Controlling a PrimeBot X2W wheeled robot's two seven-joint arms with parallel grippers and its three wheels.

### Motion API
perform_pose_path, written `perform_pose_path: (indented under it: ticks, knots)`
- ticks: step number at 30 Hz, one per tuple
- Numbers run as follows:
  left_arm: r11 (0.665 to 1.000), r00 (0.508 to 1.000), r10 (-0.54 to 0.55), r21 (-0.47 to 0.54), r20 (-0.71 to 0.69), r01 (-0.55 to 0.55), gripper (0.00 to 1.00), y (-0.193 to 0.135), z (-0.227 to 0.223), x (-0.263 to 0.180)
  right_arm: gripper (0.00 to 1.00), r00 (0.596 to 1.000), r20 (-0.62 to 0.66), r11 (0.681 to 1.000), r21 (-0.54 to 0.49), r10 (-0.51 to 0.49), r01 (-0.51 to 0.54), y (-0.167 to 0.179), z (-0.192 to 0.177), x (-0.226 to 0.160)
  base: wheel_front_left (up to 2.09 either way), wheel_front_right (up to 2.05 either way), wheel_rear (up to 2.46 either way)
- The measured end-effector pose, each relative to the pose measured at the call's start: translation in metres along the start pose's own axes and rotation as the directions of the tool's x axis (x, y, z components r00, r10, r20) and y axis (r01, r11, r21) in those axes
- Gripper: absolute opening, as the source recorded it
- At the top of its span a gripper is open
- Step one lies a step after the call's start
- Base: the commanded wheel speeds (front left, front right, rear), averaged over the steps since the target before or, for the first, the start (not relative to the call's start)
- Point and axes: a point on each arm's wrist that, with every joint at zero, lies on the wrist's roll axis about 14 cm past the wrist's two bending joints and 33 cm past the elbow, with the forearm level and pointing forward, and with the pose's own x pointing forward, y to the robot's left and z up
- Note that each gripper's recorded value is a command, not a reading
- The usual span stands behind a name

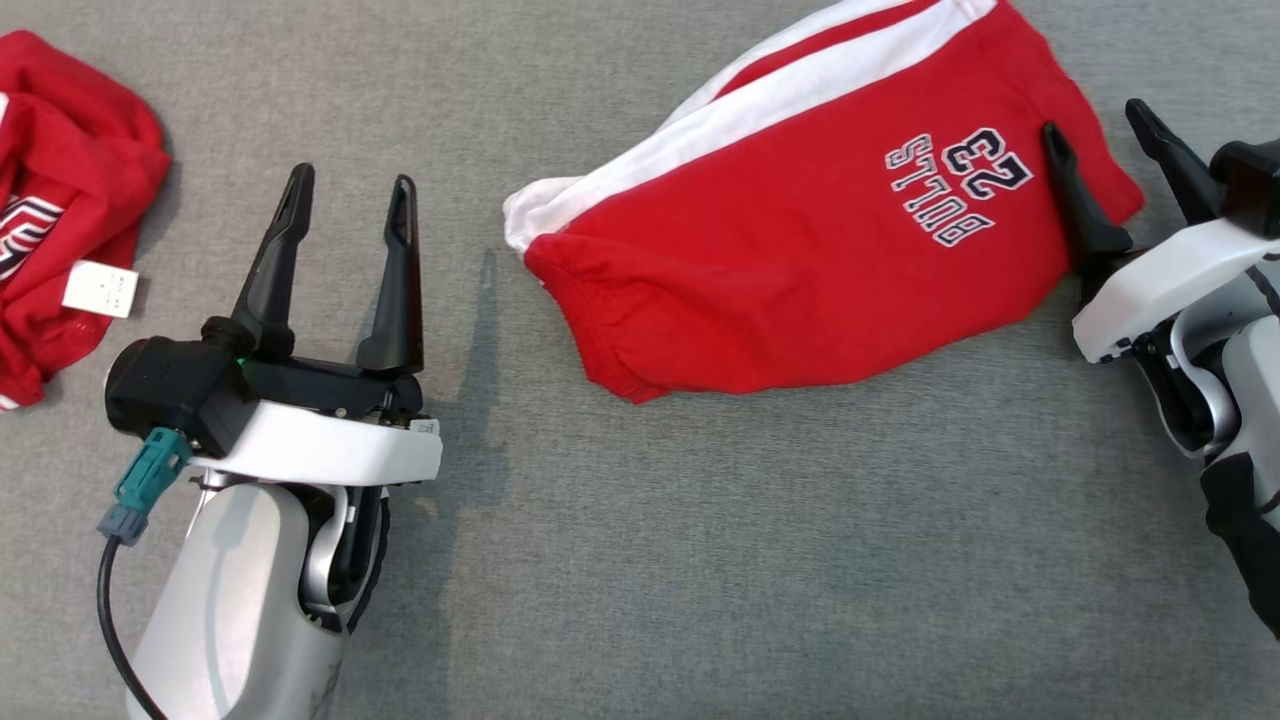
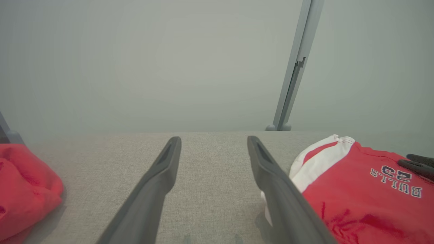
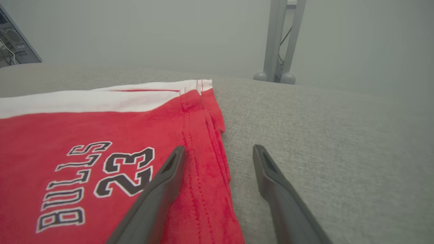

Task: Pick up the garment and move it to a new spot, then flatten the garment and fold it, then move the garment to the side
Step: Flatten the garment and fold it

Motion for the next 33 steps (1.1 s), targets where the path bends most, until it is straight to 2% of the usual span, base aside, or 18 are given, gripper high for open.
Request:
perform_pose_path:
  ticks: [3,4,5,6,12,18,28,33]
  knots:
    - [1.000,1.000,0.015,0.003,-0.011,-0.015,1.00,0.006,-0.003,-0.003,1.00,0.999,-0.037,1.000,0.006,0.026,-0.026,0.007,-0.010,0.012,0.00,0.00,0.00]
    - [1.000,1.000,0.019,0.000,-0.014,-0.019,1.00,0.007,-0.004,-0.004,0.59,0.998,-0.043,0.999,0.008,0.036,-0.036,0.011,-0.011,0.015,0.00,0.00,0.00]
    - [1.000,1.000,0.025,0.003,-0.016,-0.025,1.00,0.009,-0.005,-0.004,0.08,0.998,-0.049,0.999,0.014,0.042,-0.041,0.012,-0.013,0.017,0.00,0.00,0.00]
    - [1.000,1.000,0.025,0.005,-0.016,-0.025,1.00,0.010,-0.005,-0.005,0.00,0.997,-0.064,0.999,0.019,0.048,-0.046,0.014,-0.016,0.018,0.00,0.00,0.00]
    - [1.000,1.000,0.022,0.010,-0.009,-0.022,1.00,0.009,-0.002,-0.007,0.00,0.998,-0.041,0.996,0.073,0.051,-0.048,0.019,-0.012,0.011,0.00,0.00,0.00]
    - [1.000,1.000,-0.005,0.015,-0.007,0.005,1.00,0.001,0.000,-0.012,0.00,1.000,0.015,0.985,0.169,0.013,-0.016,0.018,-0.011,-0.022,0.00,0.00,0.00]
    - [0.998,0.998,-0.067,0.002,0.006,0.067,1.00,-0.022,0.007,-0.018,0.00,0.977,0.059,0.935,0.308,-0.206,0.179,-0.018,-0.021,-0.105,0.00,0.00,0.00]
    - [0.997,0.997,-0.080,0.004,0.015,0.080,1.00,-0.026,0.013,-0.018,0.00,0.962,0.078,0.918,0.325,-0.263,0.225,-0.024,-0.018,-0.124,0.00,0.00,0.00]
